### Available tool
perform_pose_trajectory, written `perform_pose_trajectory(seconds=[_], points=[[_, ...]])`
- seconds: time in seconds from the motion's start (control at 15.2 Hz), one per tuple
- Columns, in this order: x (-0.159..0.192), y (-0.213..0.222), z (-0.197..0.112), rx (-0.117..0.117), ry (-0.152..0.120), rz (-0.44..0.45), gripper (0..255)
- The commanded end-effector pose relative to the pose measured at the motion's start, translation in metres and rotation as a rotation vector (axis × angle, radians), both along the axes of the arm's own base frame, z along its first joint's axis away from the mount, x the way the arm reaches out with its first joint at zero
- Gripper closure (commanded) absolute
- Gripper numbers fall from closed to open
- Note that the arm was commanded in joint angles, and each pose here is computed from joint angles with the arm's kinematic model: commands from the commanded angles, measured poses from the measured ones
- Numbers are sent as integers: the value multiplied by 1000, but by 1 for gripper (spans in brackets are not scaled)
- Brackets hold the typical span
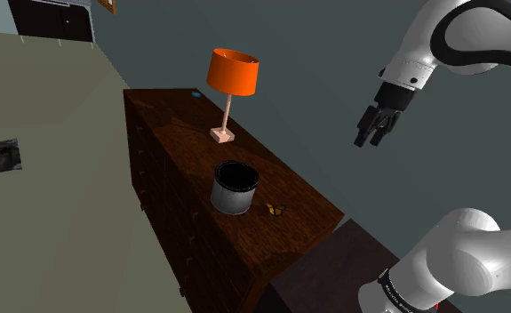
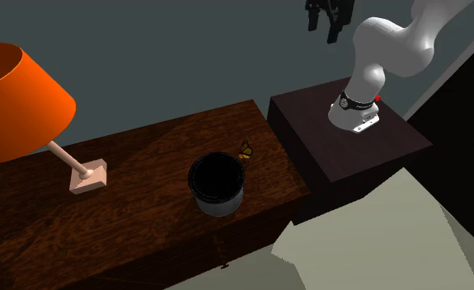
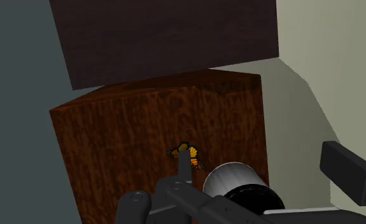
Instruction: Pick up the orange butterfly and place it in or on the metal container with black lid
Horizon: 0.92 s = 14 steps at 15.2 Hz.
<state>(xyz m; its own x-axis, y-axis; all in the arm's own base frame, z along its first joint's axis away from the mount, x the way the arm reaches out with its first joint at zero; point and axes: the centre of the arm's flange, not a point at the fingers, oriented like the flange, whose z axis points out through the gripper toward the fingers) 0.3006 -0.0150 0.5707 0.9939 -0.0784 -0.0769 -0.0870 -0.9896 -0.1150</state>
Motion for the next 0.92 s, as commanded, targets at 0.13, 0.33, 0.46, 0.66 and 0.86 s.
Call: perform_pose_trajectory(seconds=[0.13, 0.33, 0.46, 0.66, 0.86], points=[[16, 1, -23, -11, 12, 30, 0], [38, 3, -57, -28, 31, 74, 0], [53, 5, -81, -40, 44, 104, 0], [75, 8, -116, -57, 62, 149, 0], [95, 11, -152, -74, 81, 193, 0]])
